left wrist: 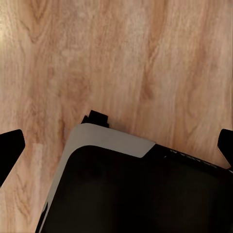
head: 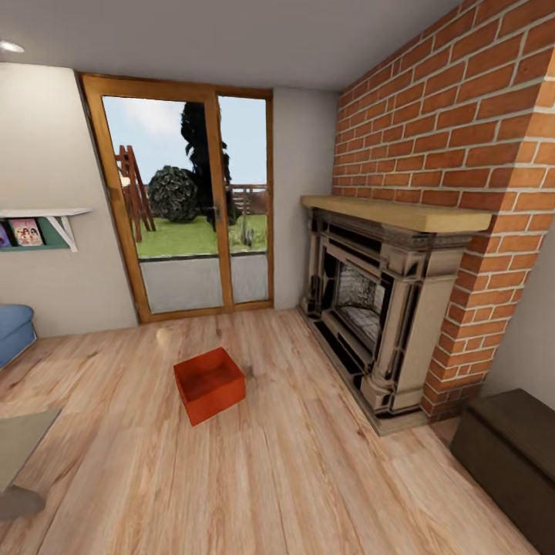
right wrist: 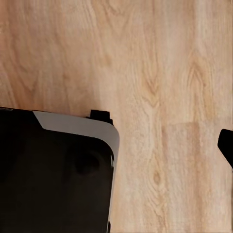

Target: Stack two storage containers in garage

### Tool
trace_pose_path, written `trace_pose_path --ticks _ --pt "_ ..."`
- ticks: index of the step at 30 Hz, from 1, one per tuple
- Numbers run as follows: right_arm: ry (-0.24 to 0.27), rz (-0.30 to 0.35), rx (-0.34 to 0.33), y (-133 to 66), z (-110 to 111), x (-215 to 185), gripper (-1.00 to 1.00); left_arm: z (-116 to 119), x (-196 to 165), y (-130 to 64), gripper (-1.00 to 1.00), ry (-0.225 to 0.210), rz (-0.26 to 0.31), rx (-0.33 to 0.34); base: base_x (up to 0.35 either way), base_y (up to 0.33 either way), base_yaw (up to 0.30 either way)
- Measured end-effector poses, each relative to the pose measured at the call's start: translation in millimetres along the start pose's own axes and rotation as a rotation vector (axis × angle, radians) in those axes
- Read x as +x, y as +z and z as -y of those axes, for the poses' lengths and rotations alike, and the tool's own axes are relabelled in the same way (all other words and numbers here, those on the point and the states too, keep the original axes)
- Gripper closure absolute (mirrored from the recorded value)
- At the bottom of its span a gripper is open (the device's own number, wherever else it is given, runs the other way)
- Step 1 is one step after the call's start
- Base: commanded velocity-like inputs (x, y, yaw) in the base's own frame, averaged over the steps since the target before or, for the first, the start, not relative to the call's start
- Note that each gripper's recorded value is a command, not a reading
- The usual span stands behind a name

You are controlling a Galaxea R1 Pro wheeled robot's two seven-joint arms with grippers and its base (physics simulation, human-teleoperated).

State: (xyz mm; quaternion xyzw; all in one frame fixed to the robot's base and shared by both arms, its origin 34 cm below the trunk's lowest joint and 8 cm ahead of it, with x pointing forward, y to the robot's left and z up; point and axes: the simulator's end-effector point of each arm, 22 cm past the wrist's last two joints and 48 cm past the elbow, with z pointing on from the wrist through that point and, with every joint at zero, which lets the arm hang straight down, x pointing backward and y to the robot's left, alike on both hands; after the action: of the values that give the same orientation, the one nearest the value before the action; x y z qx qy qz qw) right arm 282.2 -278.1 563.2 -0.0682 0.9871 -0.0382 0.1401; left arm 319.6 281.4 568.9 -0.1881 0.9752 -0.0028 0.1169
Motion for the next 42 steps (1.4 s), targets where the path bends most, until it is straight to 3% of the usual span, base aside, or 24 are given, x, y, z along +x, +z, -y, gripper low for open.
trace_pose_path --ticks 26,42 --pt "0.006 -0.002 0.002 0.0 1.3 0.6 -1.0 0.0 0.0 0.0 -1.0 0.001 0.0 0.0 0.321 -0.002 0.209" --pt "0.007 -0.004 -0.003 0.1 0.6 1.1 -1.0 0.0 0.0 0.0 -1.0 0.002 0.0 0.0 0.311 -0.099 0.208"
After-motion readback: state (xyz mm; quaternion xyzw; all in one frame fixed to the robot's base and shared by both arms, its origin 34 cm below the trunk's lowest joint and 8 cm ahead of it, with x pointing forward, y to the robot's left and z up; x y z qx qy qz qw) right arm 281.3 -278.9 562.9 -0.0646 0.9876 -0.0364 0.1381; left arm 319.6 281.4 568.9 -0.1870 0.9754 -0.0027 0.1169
